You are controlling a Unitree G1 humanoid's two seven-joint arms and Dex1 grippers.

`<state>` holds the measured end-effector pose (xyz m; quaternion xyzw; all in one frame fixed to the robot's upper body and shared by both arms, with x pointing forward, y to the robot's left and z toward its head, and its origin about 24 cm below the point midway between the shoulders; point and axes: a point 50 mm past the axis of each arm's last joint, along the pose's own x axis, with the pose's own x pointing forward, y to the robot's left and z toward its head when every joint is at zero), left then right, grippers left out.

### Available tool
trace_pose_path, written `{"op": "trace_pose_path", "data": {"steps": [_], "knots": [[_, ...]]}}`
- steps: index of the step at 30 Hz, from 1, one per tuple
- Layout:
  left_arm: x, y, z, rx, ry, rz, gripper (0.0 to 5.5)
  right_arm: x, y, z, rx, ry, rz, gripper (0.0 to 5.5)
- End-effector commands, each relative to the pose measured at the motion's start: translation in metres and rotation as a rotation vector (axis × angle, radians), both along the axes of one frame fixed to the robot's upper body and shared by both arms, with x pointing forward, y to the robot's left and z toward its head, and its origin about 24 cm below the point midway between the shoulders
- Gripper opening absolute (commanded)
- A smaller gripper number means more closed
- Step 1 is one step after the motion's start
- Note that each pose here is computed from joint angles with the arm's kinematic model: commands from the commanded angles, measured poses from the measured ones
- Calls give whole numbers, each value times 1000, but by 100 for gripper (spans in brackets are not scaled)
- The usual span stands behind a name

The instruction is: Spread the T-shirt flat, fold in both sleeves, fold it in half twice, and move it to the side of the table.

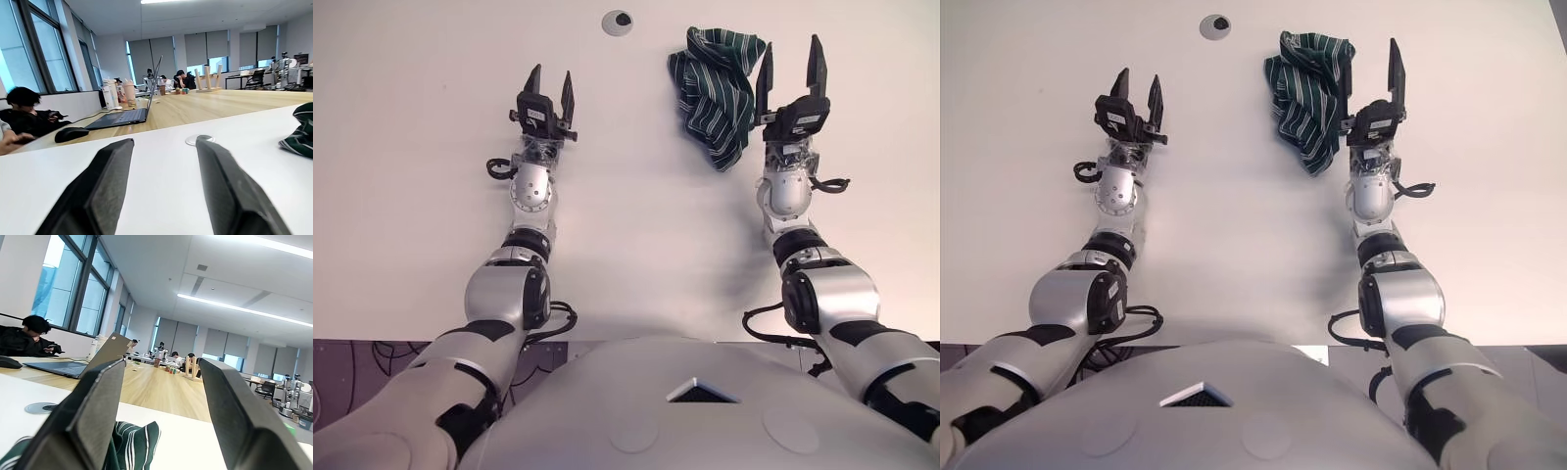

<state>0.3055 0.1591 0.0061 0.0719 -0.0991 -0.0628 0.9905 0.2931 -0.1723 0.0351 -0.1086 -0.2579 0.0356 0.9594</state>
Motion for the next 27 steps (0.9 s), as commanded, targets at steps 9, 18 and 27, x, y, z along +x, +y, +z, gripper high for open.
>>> {"op": "trace_pose_path", "data": {"steps": [9, 18, 27], "knots": [[-1, -2, -6, 37, 33, 31, 229, 3, 7, -6, 16, 65, 13, 275], [2, -24, -3, 42, 20, -39, 229, 7, -7, -7, -32, 121, -6, 275], [10, -52, 5, 28, 16, -105, 229, 18, -15, -25, -542, 564, 302, 275]]}}
